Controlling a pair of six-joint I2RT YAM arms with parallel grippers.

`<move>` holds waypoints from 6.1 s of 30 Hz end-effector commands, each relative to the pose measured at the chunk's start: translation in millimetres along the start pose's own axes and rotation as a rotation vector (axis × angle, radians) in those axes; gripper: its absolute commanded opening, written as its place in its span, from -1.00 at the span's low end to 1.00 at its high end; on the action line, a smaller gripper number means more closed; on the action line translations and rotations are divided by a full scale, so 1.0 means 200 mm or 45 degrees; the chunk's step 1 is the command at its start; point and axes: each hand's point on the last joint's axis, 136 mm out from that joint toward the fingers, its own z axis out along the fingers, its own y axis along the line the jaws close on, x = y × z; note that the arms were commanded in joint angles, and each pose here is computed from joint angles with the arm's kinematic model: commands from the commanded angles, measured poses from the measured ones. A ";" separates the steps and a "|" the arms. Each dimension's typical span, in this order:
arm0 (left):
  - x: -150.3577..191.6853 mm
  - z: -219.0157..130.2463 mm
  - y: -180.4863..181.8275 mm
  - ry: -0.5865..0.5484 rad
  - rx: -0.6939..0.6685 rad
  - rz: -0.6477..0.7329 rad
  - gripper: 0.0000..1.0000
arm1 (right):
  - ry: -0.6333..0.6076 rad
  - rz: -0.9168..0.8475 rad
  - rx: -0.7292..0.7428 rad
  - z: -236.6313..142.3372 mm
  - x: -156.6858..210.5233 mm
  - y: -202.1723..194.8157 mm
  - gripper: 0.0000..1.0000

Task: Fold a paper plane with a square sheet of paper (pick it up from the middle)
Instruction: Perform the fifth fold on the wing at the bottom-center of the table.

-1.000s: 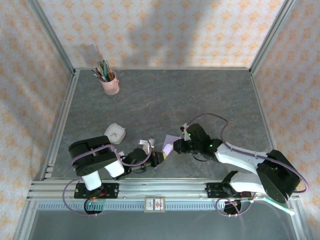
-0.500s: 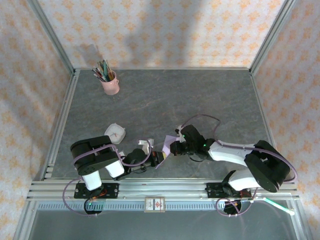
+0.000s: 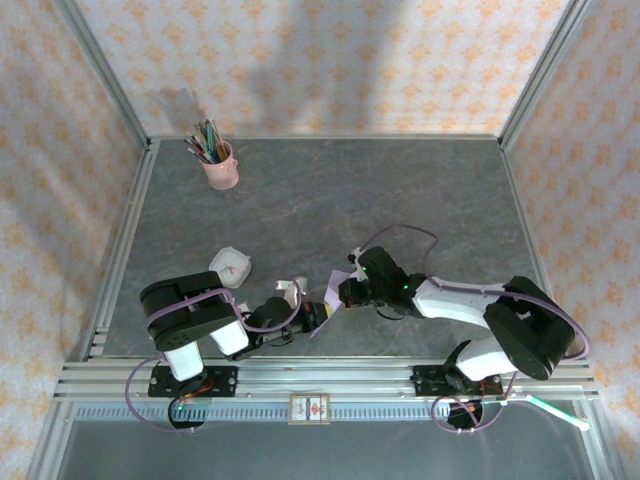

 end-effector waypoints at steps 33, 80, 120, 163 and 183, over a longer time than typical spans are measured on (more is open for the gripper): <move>0.09 -0.01 0.33 0.093 -0.389 -0.017 -1.00 | -0.009 -0.067 0.196 0.09 -0.06 -0.12 -0.88; -0.05 -0.07 0.03 0.052 -0.300 0.133 -0.44 | 0.139 -0.039 0.288 0.14 0.10 -0.25 -0.87; -0.06 -0.02 -0.05 0.094 -0.348 0.269 -0.44 | 0.139 -0.030 0.286 0.14 0.11 -0.26 -0.87; 0.03 -0.02 0.04 0.161 -0.228 0.069 -0.95 | 0.139 -0.010 0.300 0.14 0.12 -0.27 -0.86; -0.07 -0.11 -0.04 0.081 -0.247 0.131 -0.39 | 0.147 -0.006 0.297 0.15 0.13 -0.28 -0.87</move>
